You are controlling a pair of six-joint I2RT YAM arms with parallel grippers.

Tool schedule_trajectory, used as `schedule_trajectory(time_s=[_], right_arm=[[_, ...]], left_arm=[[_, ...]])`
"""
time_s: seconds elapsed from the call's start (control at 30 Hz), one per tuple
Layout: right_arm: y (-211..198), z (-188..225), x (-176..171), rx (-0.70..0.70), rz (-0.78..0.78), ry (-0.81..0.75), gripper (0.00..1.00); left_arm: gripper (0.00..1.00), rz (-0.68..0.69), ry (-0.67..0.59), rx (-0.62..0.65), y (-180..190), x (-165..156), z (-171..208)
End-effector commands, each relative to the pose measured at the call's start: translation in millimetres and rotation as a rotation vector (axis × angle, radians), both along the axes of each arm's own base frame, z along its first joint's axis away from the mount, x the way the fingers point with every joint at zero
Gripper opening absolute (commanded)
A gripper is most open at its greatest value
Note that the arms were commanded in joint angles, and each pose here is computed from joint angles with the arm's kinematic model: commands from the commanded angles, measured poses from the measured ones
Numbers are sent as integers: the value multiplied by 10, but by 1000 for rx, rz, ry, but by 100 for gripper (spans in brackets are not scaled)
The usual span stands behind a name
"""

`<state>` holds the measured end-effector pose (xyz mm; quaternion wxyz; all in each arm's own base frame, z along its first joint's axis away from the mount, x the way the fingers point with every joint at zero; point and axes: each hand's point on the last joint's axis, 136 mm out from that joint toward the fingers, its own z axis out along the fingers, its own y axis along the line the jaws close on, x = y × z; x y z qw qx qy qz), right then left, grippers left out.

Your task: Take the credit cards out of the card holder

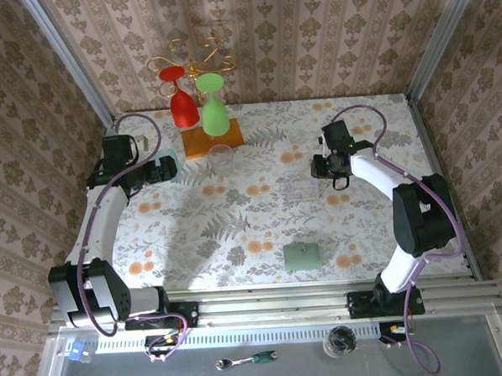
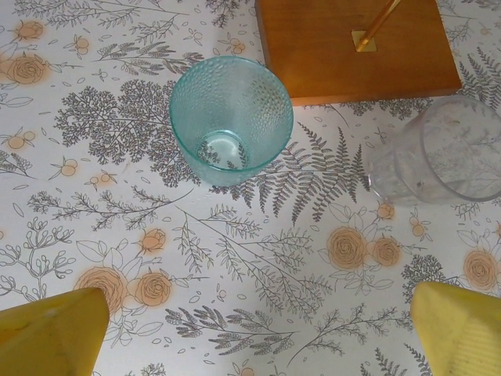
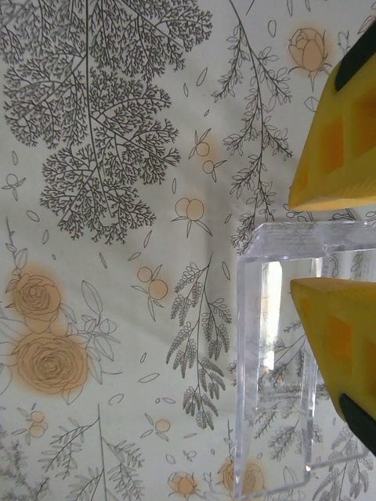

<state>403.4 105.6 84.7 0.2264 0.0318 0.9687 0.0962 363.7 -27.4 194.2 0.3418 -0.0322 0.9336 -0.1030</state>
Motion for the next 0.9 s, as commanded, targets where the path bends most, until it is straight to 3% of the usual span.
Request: schedule_trajectory(time_s=[0.0,0.87], right_arm=[[74,-17,4,2,22,28,27],[126,-83,45,-40,14,40,14]], left_arm=[[100,1,19,5,19,0,-68],[100,-2,27,31,23,-6,-96]])
